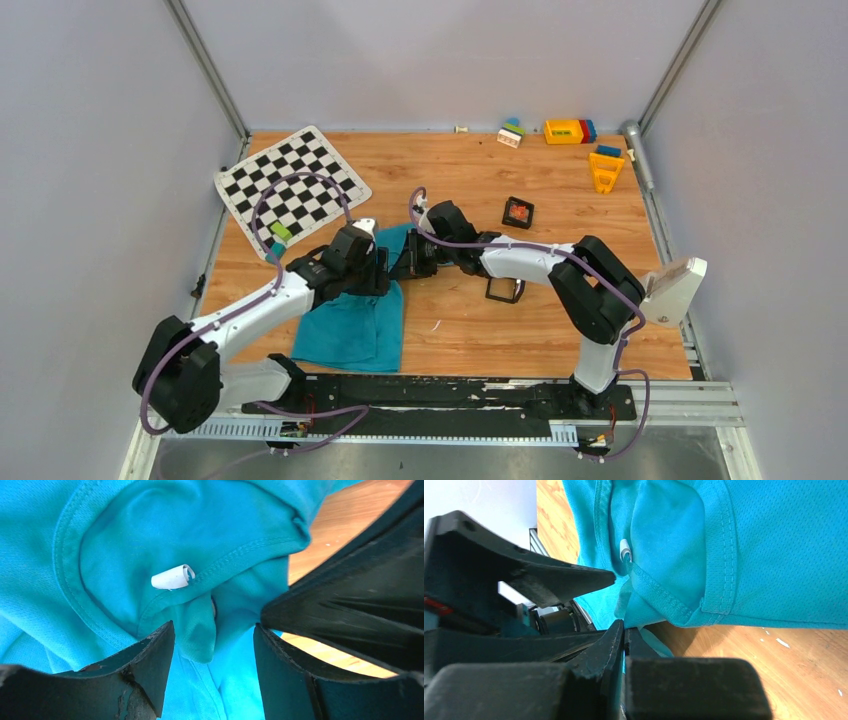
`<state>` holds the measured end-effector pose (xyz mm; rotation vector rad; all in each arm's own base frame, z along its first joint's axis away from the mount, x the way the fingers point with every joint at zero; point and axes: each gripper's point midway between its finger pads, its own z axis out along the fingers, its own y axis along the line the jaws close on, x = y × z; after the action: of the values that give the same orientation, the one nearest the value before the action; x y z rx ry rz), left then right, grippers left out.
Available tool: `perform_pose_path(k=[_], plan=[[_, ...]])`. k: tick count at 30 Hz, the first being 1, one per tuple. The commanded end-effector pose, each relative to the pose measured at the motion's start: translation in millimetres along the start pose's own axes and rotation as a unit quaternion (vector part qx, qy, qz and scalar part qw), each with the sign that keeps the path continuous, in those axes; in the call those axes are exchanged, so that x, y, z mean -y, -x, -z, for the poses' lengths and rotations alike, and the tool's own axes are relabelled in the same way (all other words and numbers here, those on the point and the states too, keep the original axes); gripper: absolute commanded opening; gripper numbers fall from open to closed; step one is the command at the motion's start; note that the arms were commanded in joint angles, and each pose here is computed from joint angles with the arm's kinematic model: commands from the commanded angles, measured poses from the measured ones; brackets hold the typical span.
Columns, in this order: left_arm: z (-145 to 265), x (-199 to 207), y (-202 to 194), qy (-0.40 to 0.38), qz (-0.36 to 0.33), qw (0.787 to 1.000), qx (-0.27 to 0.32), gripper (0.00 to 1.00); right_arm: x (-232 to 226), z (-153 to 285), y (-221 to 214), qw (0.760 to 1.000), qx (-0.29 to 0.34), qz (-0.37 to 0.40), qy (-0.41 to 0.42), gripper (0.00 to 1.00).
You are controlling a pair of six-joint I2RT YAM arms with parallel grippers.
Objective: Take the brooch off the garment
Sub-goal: Adjust the clothes at the center of the board.
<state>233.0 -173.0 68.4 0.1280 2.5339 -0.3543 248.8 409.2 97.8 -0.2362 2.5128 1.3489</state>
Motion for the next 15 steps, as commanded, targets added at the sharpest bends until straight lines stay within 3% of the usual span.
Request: perform_pose_path(k=[1, 7, 15], plan=[[23, 15, 30, -0.036, 0.011, 0.997, 0.063, 0.67, -12, 8, 6, 1.000, 0.014, 0.018, 0.017, 0.00], [19, 4, 28, -0.001, 0.008, 0.999, 0.051, 0.70, -12, 9, 5, 1.000, 0.014, 0.018, 0.018, 0.00], [-18, 8, 8, 0.002, -0.002, 1.000, -0.012, 0.76, -11, 10, 4, 1.000, 0.015, 0.014, 0.019, 0.00]])
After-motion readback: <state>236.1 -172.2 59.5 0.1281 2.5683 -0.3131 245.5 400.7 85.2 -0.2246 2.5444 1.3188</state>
